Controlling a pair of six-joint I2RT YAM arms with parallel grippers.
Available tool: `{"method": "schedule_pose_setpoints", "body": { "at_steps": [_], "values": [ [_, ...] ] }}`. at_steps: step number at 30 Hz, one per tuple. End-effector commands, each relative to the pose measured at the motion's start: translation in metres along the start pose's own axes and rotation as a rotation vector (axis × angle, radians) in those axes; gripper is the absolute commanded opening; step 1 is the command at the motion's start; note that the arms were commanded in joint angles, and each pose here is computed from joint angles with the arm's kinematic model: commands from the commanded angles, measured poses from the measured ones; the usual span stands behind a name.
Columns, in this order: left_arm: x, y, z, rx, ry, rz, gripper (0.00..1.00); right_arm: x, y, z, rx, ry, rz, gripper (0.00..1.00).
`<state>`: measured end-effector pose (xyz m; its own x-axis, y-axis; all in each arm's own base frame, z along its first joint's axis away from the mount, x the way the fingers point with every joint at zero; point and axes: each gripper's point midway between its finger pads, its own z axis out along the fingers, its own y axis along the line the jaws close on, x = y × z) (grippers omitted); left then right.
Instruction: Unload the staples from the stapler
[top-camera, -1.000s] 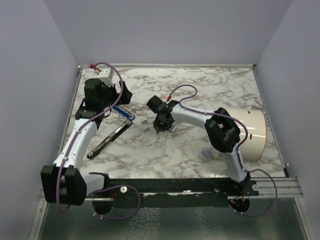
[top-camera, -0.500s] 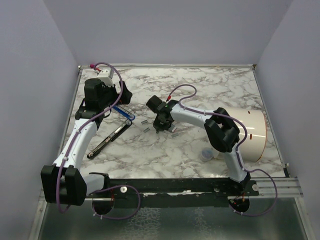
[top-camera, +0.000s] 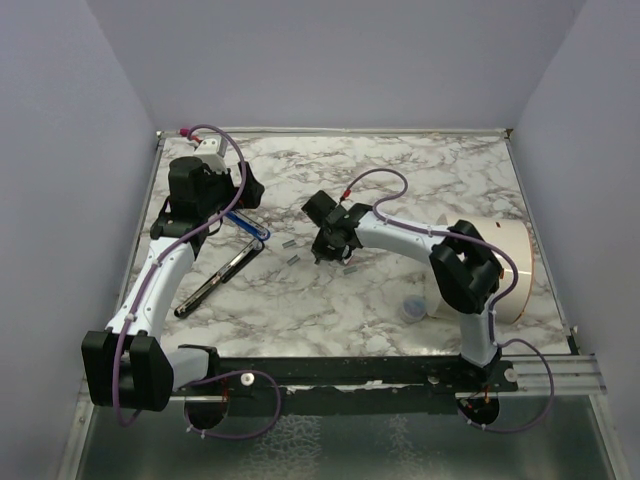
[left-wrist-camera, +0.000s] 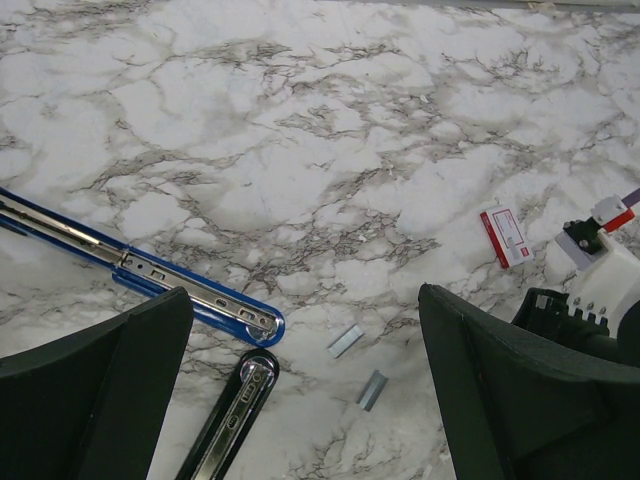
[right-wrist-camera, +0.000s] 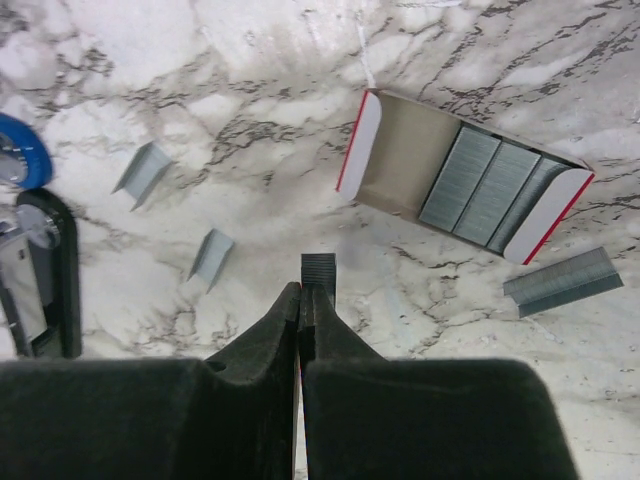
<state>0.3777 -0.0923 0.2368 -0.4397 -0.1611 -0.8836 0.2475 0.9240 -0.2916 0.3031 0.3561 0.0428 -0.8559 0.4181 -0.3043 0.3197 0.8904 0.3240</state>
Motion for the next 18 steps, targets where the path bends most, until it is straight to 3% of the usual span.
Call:
{"method": "schedule_pose_setpoints", "body": {
  "at_steps": [1,18],
  "values": [
    [-0.02,-0.006,-0.007,0.006,-0.057,0.029,0.98,-0.022,0.022,-0.019,-0.101,-0.08,0.053,0.01],
    [-0.018,-0.007,-0.005,0.009,-0.048,0.029,0.98,-0.067,-0.013,-0.009,0.02,-0.161,0.186,0.01]
  ]
}}
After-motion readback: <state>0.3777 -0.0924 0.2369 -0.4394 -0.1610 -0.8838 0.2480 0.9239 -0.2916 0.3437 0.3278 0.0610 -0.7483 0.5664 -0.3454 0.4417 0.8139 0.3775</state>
